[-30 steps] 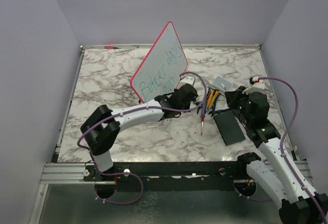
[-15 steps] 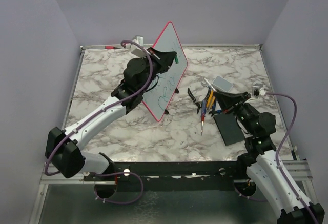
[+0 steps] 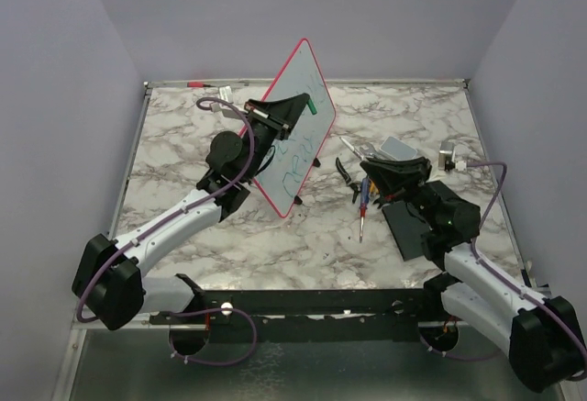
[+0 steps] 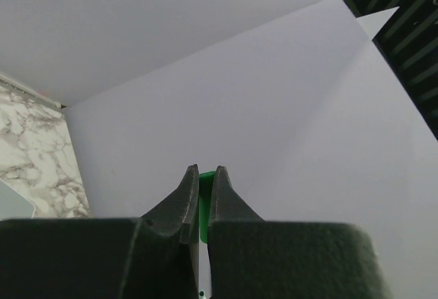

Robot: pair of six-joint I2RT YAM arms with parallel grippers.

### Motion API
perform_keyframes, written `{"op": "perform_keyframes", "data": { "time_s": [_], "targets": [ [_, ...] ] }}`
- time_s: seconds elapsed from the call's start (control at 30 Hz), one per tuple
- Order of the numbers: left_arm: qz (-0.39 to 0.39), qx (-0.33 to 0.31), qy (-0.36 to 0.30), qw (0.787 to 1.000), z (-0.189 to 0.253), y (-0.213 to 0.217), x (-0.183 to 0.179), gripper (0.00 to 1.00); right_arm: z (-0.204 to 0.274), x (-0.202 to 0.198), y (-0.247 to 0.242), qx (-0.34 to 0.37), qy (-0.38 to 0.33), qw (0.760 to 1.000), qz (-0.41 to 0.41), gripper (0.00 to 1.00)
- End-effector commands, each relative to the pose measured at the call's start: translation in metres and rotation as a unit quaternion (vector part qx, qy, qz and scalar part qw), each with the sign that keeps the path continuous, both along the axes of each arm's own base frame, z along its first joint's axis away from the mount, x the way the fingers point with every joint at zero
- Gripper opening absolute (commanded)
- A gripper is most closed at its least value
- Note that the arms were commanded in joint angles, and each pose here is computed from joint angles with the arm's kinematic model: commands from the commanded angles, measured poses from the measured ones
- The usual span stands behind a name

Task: Write a sentence on the whiteboard
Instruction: Close the whiteboard marker.

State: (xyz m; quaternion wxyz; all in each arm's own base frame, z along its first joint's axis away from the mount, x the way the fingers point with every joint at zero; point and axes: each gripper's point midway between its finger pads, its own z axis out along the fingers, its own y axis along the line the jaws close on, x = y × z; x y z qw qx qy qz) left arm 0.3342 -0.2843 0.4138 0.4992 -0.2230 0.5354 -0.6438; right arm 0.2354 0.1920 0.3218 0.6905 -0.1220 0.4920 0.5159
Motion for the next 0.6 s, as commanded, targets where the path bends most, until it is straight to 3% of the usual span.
{"op": "perform_keyframes", "data": {
  "time_s": [0.0,0.23,0.57],
  "targets": [
    [0.023,-0.075,-0.035,0.996,0.025,0.029,-0.015,0.0,0.041,-0.007,0.005,0.043,-0.07,0.997,-0.014,0.01],
    [0.03,-0.113,-0.046,0.992,0.025,0.042,-0.023,0.0,0.045,0.003,0.023,0.051,-0.07,0.996,-0.024,0.01],
    [0.027,-0.119,-0.052,0.991,0.027,0.043,-0.025,0.0,0.052,0.011,0.049,0.053,-0.07,0.996,-0.021,0.01]
  ]
}}
